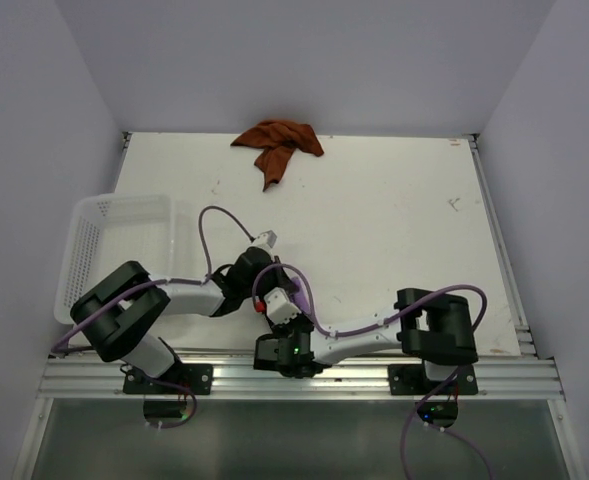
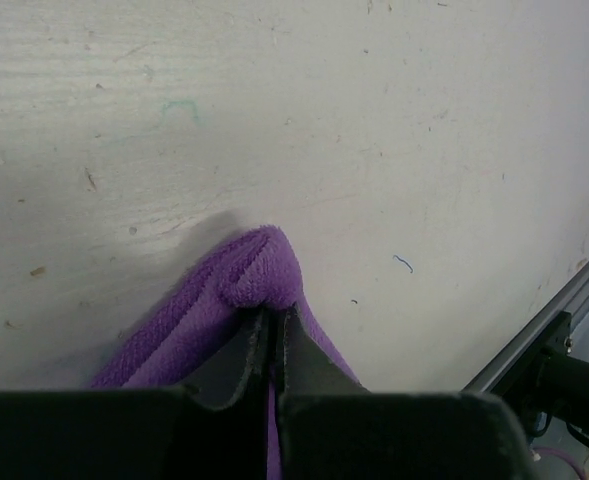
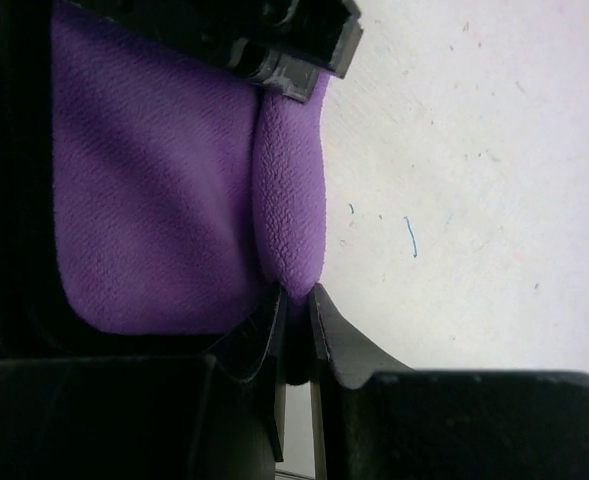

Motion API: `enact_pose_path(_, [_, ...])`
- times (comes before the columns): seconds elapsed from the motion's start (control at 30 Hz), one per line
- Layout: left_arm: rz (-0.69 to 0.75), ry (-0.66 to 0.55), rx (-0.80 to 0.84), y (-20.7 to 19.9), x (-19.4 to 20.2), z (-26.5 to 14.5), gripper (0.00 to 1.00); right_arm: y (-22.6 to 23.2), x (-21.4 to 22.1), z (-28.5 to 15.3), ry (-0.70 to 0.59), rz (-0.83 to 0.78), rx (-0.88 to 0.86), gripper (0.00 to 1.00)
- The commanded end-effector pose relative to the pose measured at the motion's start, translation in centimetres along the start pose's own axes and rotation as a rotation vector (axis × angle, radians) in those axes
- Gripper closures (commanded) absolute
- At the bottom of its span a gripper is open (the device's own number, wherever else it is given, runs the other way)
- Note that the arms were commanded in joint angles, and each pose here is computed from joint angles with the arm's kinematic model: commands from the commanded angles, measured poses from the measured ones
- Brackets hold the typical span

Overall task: Roll the towels
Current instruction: Roll the towel

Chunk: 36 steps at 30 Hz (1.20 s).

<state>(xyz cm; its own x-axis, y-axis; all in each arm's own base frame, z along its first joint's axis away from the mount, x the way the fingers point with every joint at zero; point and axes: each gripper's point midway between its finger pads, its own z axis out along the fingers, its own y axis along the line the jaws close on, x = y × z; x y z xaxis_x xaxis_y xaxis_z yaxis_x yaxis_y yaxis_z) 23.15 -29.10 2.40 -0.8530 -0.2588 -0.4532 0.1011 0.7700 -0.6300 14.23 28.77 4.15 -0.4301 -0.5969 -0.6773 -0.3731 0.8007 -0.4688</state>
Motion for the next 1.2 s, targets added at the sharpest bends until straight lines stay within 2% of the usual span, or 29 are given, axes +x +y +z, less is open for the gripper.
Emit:
enact_pose_path(0.0, [-0.024, -0.214, 0.073, -0.8, -4.9, -0.6, 1.00, -0.6, -0.4, -0.9, -0.046, -0.170, 0.082, 1.00])
enact_pose_path(0.17, [-0.044, -0.260, 0.183, -1.6, -5.4, -1.5, 1.00, 1.4, -0.4, -1.7, -0.078, -0.340, 0.106, 1.00])
enact_pose_path(0.43, [-0.059, -0.253, 0.218, -0.4, -4.1, -1.9, 1.00, 5.0, 0.9, -2.1, -0.086, -0.516, 0.074, 0.99])
enact_pose_path(0.5, [-0.062, -0.255, 0.222, -0.2, -4.0, -1.8, 1.00, 5.7, 1.0, -2.2, -0.090, -0.526, 0.053, 0.96])
enact_pose_path(0.57, [-0.066, -0.255, 0.216, 0.4, -3.6, -1.9, 1.00, 6.0, 1.2, -2.3, -0.079, -0.547, 0.030, 0.87])
enact_pose_path(0.67, [-0.054, -0.266, 0.222, 1.1, -3.2, -2.3, 1.00, 6.5, 1.4, -2.7, -0.079, -0.529, -0.005, 0.75])
enact_pose_path(0.7, [-0.034, -0.309, 0.273, 0.2, -3.9, -2.9, 1.00, 6.6, 0.9, -3.2, -0.088, -0.493, -0.033, 0.73])
enact_pose_path(0.83, [0.001, -0.321, 0.282, 0.8, -3.3, -3.5, 1.00, 6.4, 0.4, -4.4, -0.100, -0.389, -0.135, 0.63])
enact_pose_path(1.0, [0.010, -0.334, 0.301, 1.2, -2.8, -3.8, 1.00, 6.2, -0.5, -6.7, -0.113, -0.250, -0.292, 0.56])
enact_pose_path(1.17, [0.006, -0.324, 0.299, 1.8, -2.2, -3.6, 1.00, 5.7, -1.6, -8.9, -0.143, -0.096, -0.460, 0.53])
